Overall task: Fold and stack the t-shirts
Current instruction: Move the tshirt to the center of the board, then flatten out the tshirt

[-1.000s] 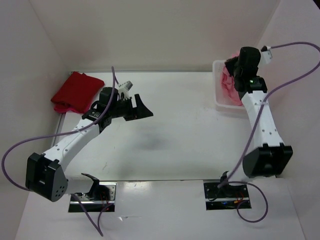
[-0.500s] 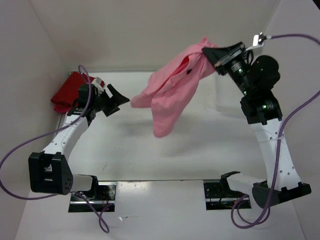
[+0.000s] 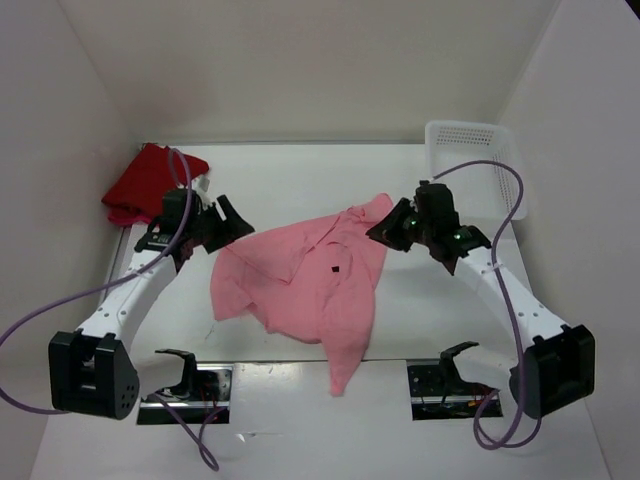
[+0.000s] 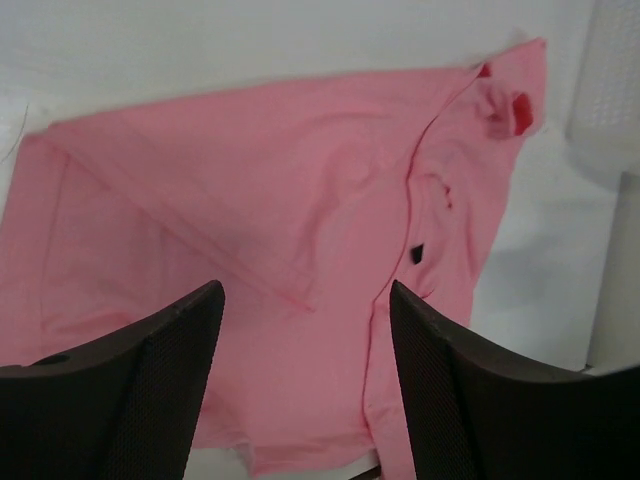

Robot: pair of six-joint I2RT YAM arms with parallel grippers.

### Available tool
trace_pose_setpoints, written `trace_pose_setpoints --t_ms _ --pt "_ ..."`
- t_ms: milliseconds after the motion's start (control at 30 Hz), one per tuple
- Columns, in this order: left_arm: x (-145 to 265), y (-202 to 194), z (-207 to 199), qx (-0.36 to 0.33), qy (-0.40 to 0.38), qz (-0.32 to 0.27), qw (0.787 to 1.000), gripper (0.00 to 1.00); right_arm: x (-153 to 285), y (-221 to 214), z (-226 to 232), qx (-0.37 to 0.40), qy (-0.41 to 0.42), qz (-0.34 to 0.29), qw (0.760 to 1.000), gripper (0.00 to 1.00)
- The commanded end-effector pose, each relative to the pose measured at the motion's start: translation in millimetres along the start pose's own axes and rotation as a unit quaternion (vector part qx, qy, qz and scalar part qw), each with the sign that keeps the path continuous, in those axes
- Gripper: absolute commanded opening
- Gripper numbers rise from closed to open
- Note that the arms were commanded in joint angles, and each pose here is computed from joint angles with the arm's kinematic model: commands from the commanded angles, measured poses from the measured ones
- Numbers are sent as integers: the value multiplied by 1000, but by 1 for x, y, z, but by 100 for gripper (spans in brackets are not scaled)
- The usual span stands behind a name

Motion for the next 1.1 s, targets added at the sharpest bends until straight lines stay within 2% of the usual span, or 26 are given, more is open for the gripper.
trace_pose_setpoints --t_ms 0,67,133,233,267,367,400,433,533,633,733,833,933,1033,1067 --pt "8 -21 11 -17 41 21 999 74 1 -33 9 66 13 55 996 16" --pt "5 -28 16 -10 58 27 998 74 -22 -70 11 112 -16 107 988 14" --pt "-1 -33 20 -1 69 40 997 78 -35 -107 19 161 -20 162 973 14" --pt "-15 -34 21 17 53 54 997 81 -67 -134 14 178 -49 192 964 26" --pt "-23 -34 22 24 48 57 997 81 -74 -135 14 174 -47 191 965 27" --pt "-37 -36 3 12 22 81 996 72 -79 -132 14 172 -52 159 971 32" --pt "-40 -36 -21 -19 -2 84 996 71 -79 -130 10 174 -68 150 971 41" --pt "-44 -41 -32 -35 -7 90 995 70 -74 -125 11 182 -73 124 973 45" --pt "-60 -63 -70 -100 -22 110 989 71 -66 -124 -13 179 -109 113 971 46" --pt "-78 -89 -75 -140 6 144 980 77 -64 -124 -33 157 -131 112 972 49" --pt "-89 -91 -69 -149 36 135 979 83 -68 -126 -39 156 -139 120 971 54" --pt "-101 -96 -66 -158 37 155 974 85 -76 -126 -36 162 -139 121 969 54" --pt "-113 -100 -64 -153 46 159 974 85 -84 -126 -33 168 -144 117 968 56" --pt "-124 -98 -61 -147 59 149 976 82 -95 -126 -34 174 -152 115 966 57" --pt "-128 -102 -57 -147 65 159 974 77 -100 -126 -30 174 -146 114 967 57"
Point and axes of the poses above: each gripper's point midway between its finger pads, its own x axis back along the fingers, its own z axis along the line the jaws close on, y = z × x, the point moved 10 cm from there along x, back along the fingers, and after that the axes turned 13 degrees about -x, right-handed, at the moved point
